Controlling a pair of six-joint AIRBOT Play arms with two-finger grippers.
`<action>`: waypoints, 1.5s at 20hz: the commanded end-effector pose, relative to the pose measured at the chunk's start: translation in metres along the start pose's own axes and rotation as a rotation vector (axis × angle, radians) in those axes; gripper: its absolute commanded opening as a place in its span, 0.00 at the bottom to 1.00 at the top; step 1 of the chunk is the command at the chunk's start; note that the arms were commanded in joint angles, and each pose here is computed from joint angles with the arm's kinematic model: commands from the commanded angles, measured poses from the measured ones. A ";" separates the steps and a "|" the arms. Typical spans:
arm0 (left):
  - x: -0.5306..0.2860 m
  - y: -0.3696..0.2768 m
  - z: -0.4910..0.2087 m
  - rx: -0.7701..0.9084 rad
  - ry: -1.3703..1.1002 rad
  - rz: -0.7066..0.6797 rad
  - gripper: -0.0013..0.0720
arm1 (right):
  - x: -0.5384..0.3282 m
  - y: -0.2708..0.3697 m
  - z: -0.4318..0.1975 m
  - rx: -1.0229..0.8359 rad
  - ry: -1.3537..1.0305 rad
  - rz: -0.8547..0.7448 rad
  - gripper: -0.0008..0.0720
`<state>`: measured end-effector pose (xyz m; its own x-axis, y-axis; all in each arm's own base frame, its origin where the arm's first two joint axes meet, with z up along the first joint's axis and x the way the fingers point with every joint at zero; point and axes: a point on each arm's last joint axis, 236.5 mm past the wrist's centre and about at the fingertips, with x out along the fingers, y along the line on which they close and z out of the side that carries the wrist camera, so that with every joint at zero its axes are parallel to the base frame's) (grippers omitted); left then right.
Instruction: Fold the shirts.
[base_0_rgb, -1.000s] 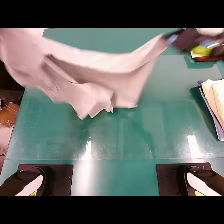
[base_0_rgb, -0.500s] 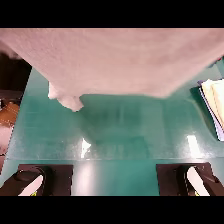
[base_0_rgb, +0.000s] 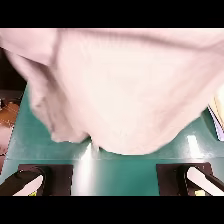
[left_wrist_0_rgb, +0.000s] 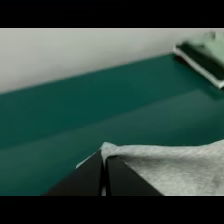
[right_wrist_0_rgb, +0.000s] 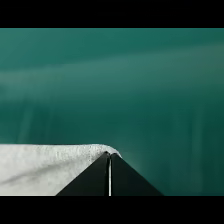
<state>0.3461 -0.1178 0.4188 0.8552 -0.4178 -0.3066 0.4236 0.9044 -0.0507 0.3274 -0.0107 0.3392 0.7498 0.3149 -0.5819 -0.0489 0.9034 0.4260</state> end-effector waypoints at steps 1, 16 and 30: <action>0.103 0.028 -0.112 -0.087 0.375 -0.024 0.05 | 0.092 -0.050 -0.063 0.088 0.350 -0.051 0.02; 0.232 0.102 -0.247 -0.120 0.695 0.109 0.87 | 0.259 -0.135 -0.078 0.115 0.430 -0.156 0.62; 0.100 0.088 -0.381 -0.517 0.920 0.112 0.59 | 0.167 -0.114 -0.123 0.047 0.450 -0.154 0.32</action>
<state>0.3899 -0.0423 0.0439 0.1980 -0.2107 -0.9573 0.0855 0.9766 -0.1973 0.3898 -0.0271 0.1111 0.3585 0.2949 -0.8857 0.0718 0.9373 0.3411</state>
